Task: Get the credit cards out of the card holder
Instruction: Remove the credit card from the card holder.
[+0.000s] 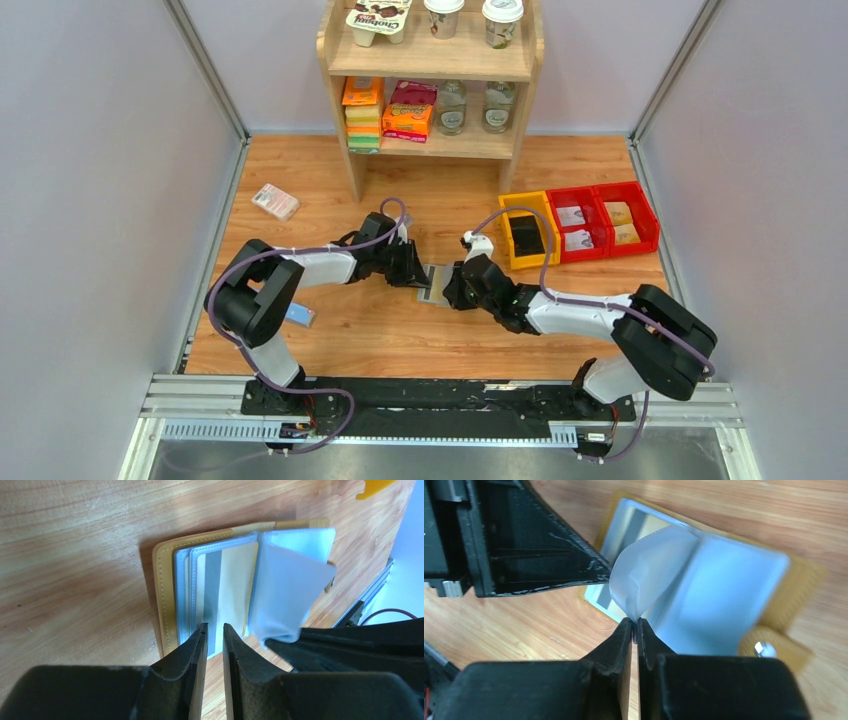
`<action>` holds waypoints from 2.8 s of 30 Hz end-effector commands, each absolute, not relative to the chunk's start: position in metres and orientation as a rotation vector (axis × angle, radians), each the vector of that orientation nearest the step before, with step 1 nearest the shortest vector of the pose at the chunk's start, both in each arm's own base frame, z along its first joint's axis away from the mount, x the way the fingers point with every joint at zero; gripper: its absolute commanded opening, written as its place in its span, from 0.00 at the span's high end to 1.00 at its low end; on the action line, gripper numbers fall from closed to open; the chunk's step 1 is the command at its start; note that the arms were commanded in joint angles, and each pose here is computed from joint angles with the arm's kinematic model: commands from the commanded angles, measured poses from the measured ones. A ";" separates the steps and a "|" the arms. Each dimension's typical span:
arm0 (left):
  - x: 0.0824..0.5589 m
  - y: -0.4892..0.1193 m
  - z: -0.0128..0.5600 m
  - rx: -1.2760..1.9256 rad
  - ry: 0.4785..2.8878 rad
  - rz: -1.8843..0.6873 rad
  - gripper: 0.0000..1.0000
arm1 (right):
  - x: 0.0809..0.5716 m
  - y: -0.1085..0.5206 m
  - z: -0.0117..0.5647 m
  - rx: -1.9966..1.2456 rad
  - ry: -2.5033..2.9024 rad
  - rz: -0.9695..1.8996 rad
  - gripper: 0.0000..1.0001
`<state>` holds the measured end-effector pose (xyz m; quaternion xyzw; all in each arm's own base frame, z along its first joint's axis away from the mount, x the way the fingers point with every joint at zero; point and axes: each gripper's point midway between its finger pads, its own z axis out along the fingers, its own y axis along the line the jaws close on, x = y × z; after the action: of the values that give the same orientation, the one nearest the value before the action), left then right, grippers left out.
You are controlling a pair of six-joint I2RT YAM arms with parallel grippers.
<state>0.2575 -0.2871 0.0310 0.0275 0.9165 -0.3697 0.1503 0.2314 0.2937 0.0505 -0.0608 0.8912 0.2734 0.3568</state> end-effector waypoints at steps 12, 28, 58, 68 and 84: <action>0.228 -0.248 0.000 0.046 2.786 -0.765 0.74 | 0.235 0.193 0.085 0.183 2.332 0.138 0.61; 0.231 -0.247 0.013 0.057 2.749 -0.742 0.74 | 0.282 0.299 0.134 0.017 2.206 0.822 0.73; 0.234 -0.241 0.068 0.109 2.568 -0.783 0.69 | 0.262 0.291 0.083 0.017 2.311 1.123 0.53; 0.261 -0.270 0.072 0.159 2.557 -0.846 0.68 | 0.265 0.306 0.059 0.065 2.350 1.198 0.57; 0.238 -0.253 0.009 0.115 2.770 -0.732 0.82 | 0.254 0.313 0.047 0.076 2.373 1.302 0.67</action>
<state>0.2486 -0.2598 0.0226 0.0339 0.9497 -0.2704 0.1545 0.2566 0.3026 0.0333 0.0465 0.8700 0.4400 0.2176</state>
